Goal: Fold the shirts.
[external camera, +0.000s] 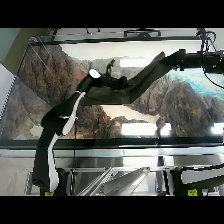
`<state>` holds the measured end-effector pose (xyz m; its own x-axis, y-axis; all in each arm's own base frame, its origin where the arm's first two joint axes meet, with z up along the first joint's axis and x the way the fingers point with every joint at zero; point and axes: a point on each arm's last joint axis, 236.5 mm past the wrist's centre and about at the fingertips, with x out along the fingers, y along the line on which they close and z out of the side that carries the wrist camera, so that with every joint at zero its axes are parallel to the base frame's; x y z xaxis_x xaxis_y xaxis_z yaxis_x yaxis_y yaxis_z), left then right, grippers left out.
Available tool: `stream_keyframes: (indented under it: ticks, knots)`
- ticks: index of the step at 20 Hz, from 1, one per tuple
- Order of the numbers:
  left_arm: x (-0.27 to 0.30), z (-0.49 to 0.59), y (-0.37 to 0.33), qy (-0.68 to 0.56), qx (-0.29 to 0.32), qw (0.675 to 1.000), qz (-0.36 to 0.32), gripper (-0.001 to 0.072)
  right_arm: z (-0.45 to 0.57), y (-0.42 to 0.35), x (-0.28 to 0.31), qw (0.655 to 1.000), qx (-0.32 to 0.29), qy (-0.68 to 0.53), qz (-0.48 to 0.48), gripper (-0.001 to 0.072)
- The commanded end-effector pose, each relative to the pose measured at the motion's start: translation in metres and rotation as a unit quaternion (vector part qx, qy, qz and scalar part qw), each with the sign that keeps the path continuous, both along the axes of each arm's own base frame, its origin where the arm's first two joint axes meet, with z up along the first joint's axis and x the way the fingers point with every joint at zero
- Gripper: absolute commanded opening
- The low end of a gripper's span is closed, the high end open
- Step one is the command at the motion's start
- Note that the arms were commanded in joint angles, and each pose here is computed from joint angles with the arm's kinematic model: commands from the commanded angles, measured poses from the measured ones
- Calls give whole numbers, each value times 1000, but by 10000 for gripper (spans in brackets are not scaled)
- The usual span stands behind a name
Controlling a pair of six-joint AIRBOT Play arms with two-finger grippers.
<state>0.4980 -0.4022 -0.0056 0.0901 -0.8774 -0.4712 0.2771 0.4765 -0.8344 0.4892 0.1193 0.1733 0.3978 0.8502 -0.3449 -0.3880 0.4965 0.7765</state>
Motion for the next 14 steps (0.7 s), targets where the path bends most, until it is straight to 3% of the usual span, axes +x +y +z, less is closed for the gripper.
stream_keyframes:
  ticks: [1,3,8,11,12,13,14]
  knots:
    - [-21,130,51,-38,-119,990,-63,12,4,37,12,1000,4,-20,-6,17]
    - [-22,199,107,-89,-142,984,-53,13,1,96,19,999,17,-31,2,17]
    - [-29,289,216,-215,-117,969,5,14,-62,291,3,998,45,-46,20,17]
    - [-41,295,242,-228,-104,968,-1,14,-132,373,-8,996,23,-73,-40,22]
    - [-46,291,247,-222,-101,970,-10,14,-161,390,-13,996,7,-66,-64,175]
    - [-47,286,251,-211,-103,972,-11,14,-179,404,-22,996,-3,-68,-60,550]
    - [-47,278,255,-199,-104,974,-7,14,-188,415,-30,996,-6,-75,-46,704]
